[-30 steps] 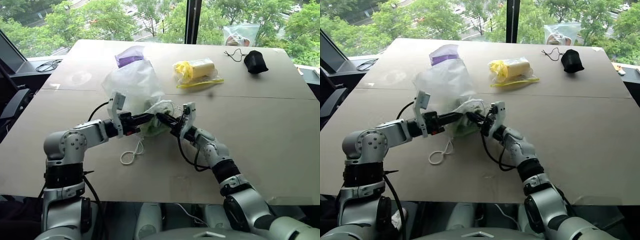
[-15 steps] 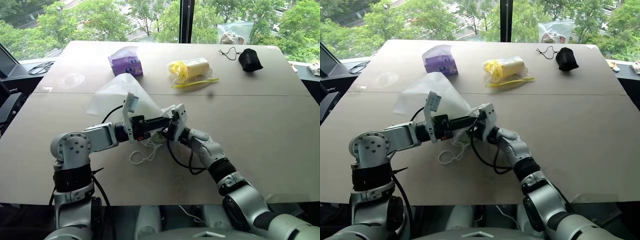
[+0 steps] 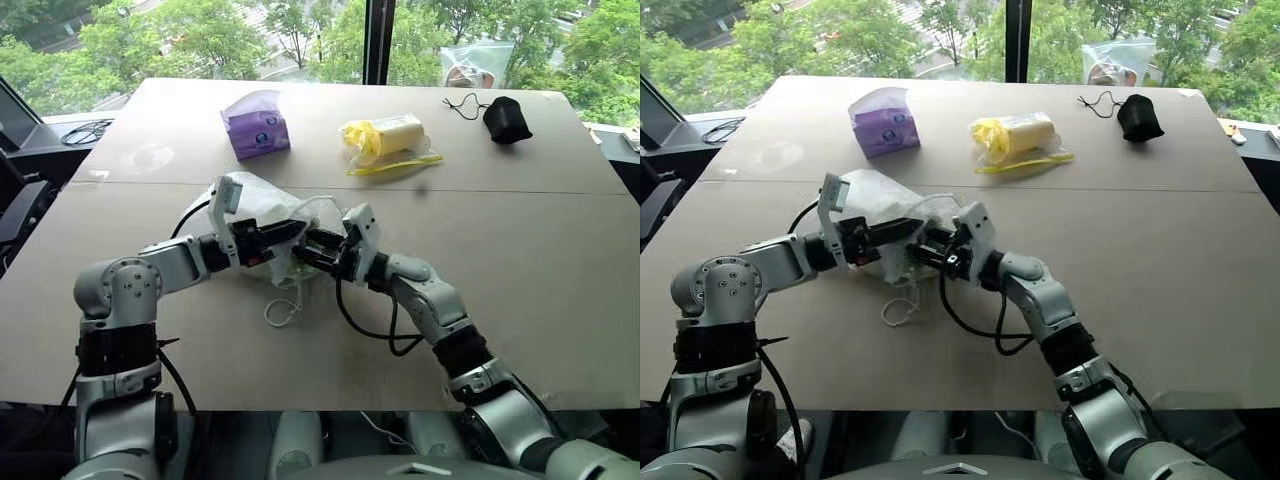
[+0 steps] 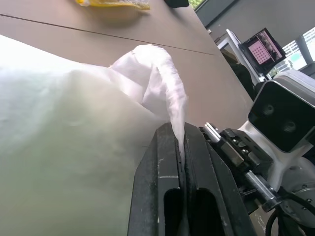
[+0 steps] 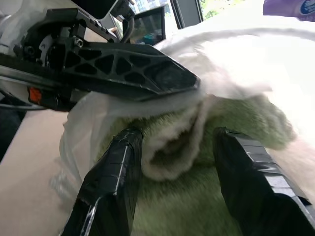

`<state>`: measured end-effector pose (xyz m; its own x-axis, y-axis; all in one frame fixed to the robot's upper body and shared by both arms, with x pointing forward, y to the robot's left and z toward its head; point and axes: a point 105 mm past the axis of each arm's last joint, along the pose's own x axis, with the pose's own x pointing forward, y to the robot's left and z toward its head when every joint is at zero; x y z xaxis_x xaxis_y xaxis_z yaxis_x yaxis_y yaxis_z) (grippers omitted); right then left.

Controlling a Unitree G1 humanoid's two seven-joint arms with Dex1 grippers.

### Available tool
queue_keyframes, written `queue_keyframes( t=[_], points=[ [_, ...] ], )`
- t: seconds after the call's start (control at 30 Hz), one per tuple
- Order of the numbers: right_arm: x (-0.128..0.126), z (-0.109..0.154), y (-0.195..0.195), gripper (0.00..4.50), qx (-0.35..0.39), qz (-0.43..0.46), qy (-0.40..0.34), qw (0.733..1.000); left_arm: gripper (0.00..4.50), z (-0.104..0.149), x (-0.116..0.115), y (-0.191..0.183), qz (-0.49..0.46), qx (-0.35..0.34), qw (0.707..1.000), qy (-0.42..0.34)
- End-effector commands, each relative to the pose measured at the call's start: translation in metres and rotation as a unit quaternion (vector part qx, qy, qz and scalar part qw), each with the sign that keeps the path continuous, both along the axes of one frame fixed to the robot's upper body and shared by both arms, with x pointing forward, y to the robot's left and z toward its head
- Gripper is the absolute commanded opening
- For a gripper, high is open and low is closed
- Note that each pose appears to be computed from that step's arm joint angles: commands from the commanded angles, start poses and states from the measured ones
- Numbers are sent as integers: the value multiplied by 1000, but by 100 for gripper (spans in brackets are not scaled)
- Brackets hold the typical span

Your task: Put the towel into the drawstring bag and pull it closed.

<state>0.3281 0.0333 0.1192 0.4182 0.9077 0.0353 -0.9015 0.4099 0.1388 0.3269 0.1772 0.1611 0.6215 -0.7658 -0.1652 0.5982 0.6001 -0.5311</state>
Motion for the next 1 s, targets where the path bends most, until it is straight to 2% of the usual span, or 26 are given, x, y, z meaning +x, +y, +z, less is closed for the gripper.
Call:
queue_keyframes(
  t=[0.03,0.2,0.3,0.43,0.53,0.67,0.77,0.9,1.0],
  points=[
    [-6,9,5,254,-16,15,-38,999,0,16,4,0,-11,0,999,-35],
    [-6,-19,32,254,-81,34,-52,995,0,17,2,-14,-32,0,999,-38],
    [5,-34,46,186,-114,18,-68,991,0,12,-3,-21,-43,2,999,-32],
    [10,-35,60,3,-99,15,-78,992,0,1,-11,-27,-53,5,998,-18],
    [9,-27,68,3,-63,28,-75,995,0,-7,-18,-29,-55,5,998,-7],
    [15,-4,65,3,59,29,13,998,0,-13,-27,-29,-56,3,998,2],
    [12,-6,65,3,66,46,33,996,0,-16,-36,-34,-69,-2,998,12],
    [0,-10,80,3,71,72,52,994,0,-25,-49,-59,-106,-8,994,19],
    [-10,-15,92,3,70,80,57,993,0,-20,-52,-74,-118,-19,993,9]
  ],
)
